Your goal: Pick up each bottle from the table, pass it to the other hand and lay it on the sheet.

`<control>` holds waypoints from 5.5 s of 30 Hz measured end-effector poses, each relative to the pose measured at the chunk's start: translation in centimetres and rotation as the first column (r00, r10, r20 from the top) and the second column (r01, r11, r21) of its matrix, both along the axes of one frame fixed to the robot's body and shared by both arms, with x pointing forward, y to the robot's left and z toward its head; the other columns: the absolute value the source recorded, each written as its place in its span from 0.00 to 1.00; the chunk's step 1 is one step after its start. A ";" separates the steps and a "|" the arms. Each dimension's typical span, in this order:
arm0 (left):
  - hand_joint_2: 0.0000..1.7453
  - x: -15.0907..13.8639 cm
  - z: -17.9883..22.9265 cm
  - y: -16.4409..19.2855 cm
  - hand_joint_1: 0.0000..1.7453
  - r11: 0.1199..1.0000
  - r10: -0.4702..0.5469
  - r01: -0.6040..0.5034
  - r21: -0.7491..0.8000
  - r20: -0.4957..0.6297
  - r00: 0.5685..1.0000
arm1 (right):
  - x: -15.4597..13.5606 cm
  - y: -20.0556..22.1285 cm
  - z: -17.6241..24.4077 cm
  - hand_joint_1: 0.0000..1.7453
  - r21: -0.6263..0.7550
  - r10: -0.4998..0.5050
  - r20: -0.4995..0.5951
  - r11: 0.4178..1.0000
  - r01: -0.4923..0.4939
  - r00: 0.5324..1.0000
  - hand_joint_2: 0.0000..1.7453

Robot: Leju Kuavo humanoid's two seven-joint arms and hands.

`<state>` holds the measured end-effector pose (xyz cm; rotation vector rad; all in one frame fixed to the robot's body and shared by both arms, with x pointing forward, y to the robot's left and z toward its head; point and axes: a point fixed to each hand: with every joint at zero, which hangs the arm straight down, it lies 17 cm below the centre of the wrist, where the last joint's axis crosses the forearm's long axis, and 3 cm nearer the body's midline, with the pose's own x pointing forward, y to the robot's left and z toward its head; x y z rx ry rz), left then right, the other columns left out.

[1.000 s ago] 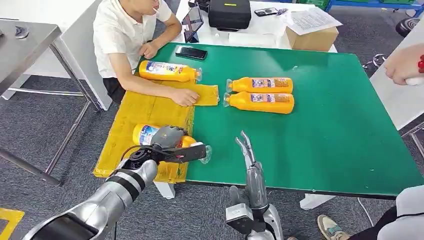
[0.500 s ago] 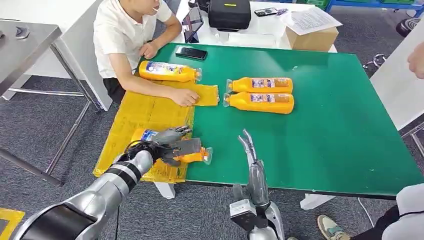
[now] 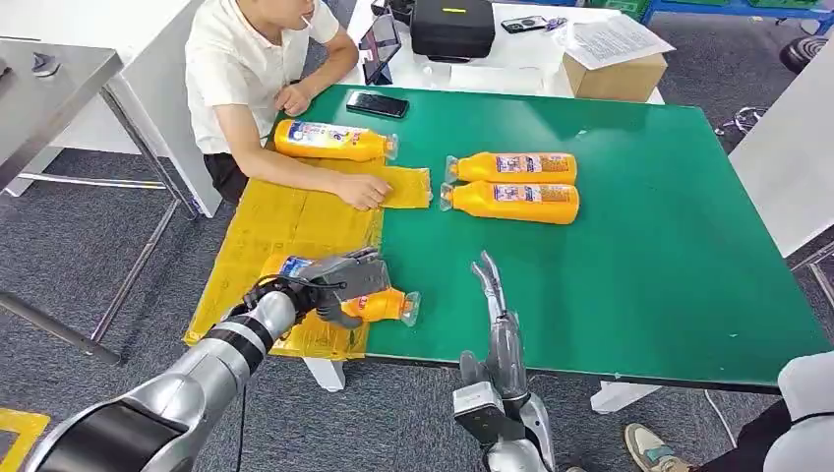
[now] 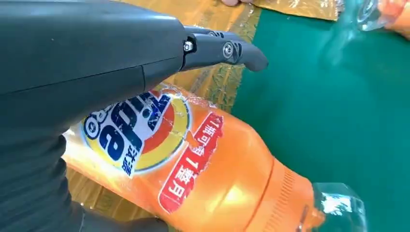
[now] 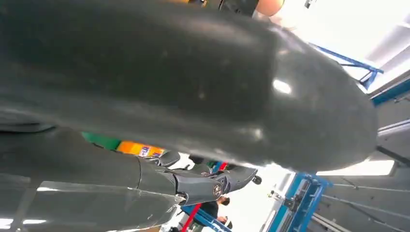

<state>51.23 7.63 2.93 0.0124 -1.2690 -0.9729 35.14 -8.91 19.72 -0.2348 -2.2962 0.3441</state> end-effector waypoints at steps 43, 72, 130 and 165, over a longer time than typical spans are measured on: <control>1.00 -11.7 15.8 2.8 0.00 0.302 0.462 -0.114 -0.947 0.041 0.886 | 0.5 -4.3 -4.3 0.00 -0.056 -0.184 -0.150 0.983 0.178 0.971 1.00; 1.00 -13.7 14.8 3.3 0.00 0.376 0.556 -0.124 -0.918 0.116 0.823 | -0.2 -5.8 -4.1 0.00 -0.474 -0.266 0.157 0.824 0.309 0.951 1.00; 1.00 -12.1 12.9 -3.3 0.00 0.494 0.509 -0.258 -0.831 0.035 0.860 | 9.2 -25.7 -16.8 0.00 -0.856 -0.583 -0.027 0.433 0.283 0.812 1.00; 1.00 -12.9 12.6 -7.0 0.00 0.455 0.344 -0.238 -0.858 -0.077 0.936 | 12.3 -24.6 -20.8 0.05 -0.854 -0.574 -0.234 0.507 0.115 0.785 1.00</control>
